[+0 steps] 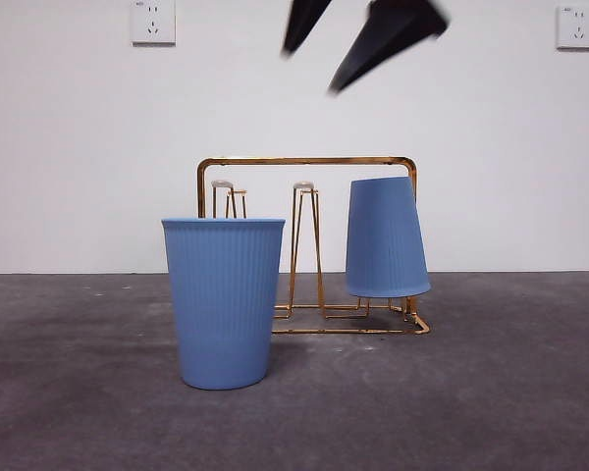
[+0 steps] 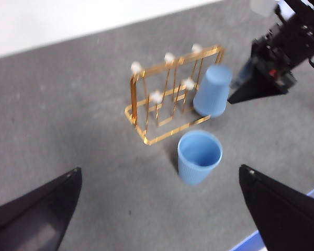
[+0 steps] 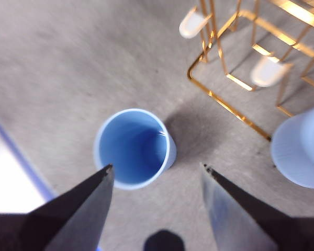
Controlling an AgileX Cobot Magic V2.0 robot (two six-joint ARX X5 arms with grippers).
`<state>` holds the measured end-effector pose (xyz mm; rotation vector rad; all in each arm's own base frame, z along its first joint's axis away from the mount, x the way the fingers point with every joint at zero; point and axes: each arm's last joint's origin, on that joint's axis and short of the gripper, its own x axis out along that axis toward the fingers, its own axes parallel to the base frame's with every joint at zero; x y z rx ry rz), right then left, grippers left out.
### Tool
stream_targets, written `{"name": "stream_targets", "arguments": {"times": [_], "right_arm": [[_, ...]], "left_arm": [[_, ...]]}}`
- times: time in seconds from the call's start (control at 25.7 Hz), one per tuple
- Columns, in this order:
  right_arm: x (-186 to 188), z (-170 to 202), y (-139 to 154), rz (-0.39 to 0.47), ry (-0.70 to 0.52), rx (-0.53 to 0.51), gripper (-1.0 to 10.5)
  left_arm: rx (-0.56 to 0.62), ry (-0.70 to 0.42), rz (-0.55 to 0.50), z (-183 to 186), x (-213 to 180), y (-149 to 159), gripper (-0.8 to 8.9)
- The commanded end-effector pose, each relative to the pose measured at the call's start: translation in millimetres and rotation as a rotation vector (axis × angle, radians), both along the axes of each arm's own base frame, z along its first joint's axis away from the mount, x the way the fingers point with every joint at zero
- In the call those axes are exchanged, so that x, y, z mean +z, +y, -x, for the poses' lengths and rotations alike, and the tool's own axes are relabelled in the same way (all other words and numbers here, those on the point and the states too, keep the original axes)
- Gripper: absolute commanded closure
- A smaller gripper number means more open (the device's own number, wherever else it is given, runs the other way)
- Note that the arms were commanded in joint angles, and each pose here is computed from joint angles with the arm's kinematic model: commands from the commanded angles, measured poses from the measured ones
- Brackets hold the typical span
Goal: Pick up cup 1,put cup 1 in the cup rack,pick up cup 2,put cup 2 in the cup rack
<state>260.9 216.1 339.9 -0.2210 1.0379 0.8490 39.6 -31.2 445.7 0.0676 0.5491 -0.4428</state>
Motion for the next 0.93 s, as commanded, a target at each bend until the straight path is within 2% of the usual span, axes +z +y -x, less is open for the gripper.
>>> {"name": "stream_targets", "arguments": {"times": [0.04, 0.23, 0.35, 0.7, 0.74, 0.82, 0.93], "right_arm": [[-24, -7, 14, 0.071, 0.042, -0.011, 6.6], [-56, -15, 34, 0.132, 0.106, 0.016, 6.6], [-71, -21, 43, 0.146, 0.119, -0.002, 6.6], [-120, -35, 59, 0.212, 0.208, -0.012, 6.7], [-121, -36, 60, 0.205, 0.203, -0.011, 6.9], [-121, -37, 61, 0.192, 0.189, -0.01, 8.5], [-121, -37, 61, 0.193, 0.189, -0.01, 8.9]], "left_arm": [[0.024, 0.027, 0.017, 3, -13, 3, 3.12], [0.06, 0.065, 0.0, 7, -41, 8, 3.12], [0.072, 0.09, -0.008, 7, -54, 8, 3.12], [0.093, 0.082, -0.021, 6, -56, 9, 3.13], [0.093, 0.082, -0.021, 6, -56, 9, 3.13], [0.092, 0.068, -0.004, 5, -54, 8, 3.13], [0.081, 0.012, 0.064, 2, -47, 4, 3.14]]}}
